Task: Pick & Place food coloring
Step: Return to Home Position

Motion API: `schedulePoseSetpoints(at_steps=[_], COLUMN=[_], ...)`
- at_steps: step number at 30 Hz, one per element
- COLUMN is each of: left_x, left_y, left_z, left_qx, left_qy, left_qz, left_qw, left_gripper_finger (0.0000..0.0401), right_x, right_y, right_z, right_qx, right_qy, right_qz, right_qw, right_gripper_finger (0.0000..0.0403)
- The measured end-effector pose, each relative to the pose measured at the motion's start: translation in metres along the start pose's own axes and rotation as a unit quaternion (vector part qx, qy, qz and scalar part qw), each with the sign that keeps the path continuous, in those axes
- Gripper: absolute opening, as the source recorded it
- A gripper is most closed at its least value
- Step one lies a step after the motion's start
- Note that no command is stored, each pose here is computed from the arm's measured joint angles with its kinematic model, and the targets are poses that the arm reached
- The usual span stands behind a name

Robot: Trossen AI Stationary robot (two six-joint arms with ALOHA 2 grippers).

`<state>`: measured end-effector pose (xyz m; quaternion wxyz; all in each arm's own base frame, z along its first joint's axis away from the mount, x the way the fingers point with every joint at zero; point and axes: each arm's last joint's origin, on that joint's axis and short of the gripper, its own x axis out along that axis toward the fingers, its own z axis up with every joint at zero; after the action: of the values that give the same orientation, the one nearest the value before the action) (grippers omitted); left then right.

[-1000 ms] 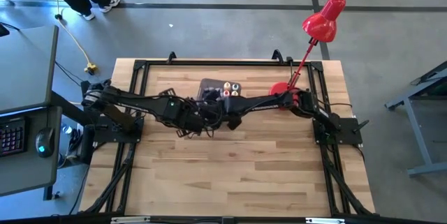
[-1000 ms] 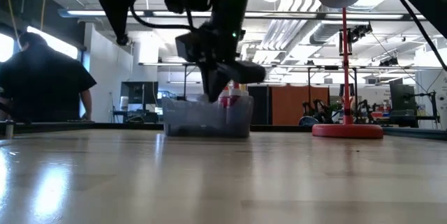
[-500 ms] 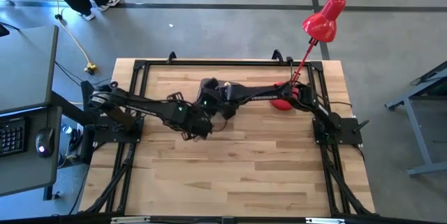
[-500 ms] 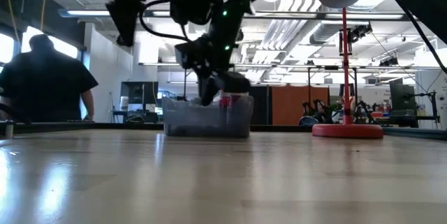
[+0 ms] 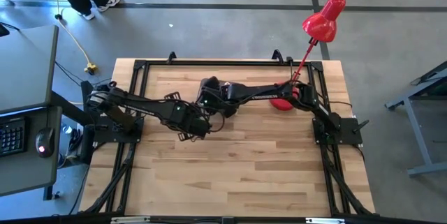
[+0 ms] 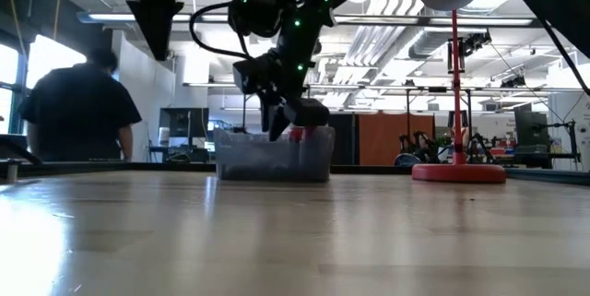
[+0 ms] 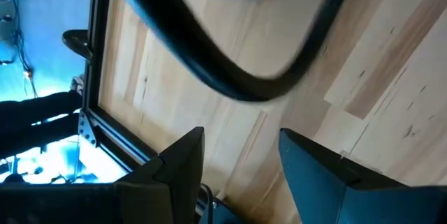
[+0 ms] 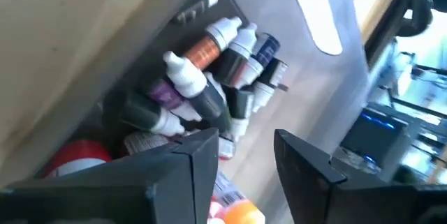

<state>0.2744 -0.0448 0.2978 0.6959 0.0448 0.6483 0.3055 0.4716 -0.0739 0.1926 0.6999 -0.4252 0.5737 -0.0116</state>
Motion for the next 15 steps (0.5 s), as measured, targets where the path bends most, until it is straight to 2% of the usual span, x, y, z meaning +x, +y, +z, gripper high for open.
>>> schedulePoseSetpoints(at_steps=[5, 10, 12, 15], left_x=[-0.006, -0.027, -0.038, -0.053], left_y=[0.007, 0.034, 0.051, 0.075], left_z=[-0.004, -0.019, -0.031, -0.049], left_qx=[-0.005, -0.039, -0.06, -0.094], left_qy=[-0.013, -0.072, -0.102, -0.145], left_qz=[-0.008, -0.011, -0.013, -0.029], left_qw=[1.0, 0.997, 0.993, 0.985], left_gripper_finger=[0.0181, 0.0181, 0.0181, 0.0181], right_x=[-0.018, -0.067, -0.096, -0.146], right_y=[0.004, -0.001, -0.007, -0.016], right_z=[0.004, -0.004, -0.013, -0.037], right_qx=[-0.015, -0.012, 0.014, 0.088], right_qy=[0.046, 0.076, 0.06, 0.019], right_qz=[-0.041, -0.08, -0.077, -0.06], right_qw=[0.998, 0.994, 0.995, 0.994], right_gripper_finger=[0.0137, 0.0137, 0.0137, 0.0137])
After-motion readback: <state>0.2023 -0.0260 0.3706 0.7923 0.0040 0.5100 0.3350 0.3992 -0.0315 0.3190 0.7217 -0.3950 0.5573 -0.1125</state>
